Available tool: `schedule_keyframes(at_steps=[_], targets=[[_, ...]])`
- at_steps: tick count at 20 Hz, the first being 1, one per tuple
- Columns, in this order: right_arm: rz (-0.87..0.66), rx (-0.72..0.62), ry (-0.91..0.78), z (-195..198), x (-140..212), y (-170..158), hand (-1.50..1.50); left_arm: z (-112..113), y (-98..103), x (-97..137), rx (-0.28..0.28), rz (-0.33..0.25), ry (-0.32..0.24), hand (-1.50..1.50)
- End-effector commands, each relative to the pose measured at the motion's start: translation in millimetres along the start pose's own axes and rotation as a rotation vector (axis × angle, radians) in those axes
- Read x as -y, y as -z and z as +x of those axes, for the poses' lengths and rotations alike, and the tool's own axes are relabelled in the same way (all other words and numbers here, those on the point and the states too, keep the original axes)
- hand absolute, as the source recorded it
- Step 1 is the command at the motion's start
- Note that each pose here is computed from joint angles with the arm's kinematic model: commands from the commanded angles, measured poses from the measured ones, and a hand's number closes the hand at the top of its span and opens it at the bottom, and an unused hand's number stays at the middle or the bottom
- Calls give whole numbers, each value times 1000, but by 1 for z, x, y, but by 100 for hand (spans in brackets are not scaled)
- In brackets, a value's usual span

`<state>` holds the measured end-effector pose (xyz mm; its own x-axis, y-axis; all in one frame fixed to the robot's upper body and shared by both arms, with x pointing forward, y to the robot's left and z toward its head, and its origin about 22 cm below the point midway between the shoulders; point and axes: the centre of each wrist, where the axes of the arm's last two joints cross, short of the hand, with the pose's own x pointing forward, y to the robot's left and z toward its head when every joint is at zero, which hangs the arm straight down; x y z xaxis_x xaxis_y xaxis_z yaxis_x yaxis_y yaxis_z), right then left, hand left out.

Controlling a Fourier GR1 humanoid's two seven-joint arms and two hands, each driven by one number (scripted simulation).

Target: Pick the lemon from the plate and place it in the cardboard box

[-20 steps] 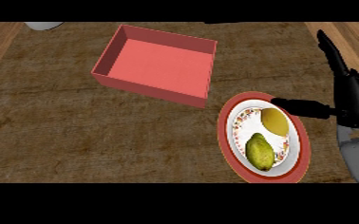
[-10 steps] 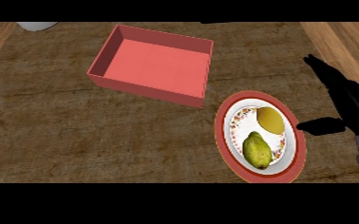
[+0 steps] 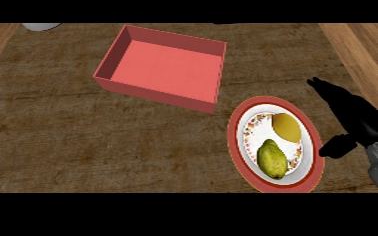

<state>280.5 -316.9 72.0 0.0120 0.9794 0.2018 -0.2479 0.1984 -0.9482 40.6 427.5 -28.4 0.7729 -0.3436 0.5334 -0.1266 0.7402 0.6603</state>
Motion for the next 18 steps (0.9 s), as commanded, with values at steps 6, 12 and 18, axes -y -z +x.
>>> schedule_keyframes(at_steps=[6,12,18], targets=[[35,-107,-66,28,1,10,-150,119,10,38,530,-86,-241,0],[68,-152,-103,41,-5,12,-150,122,7,37,543,-89,-245,0],[88,-169,-109,50,-13,14,-150,121,6,42,536,-92,-268,0]])
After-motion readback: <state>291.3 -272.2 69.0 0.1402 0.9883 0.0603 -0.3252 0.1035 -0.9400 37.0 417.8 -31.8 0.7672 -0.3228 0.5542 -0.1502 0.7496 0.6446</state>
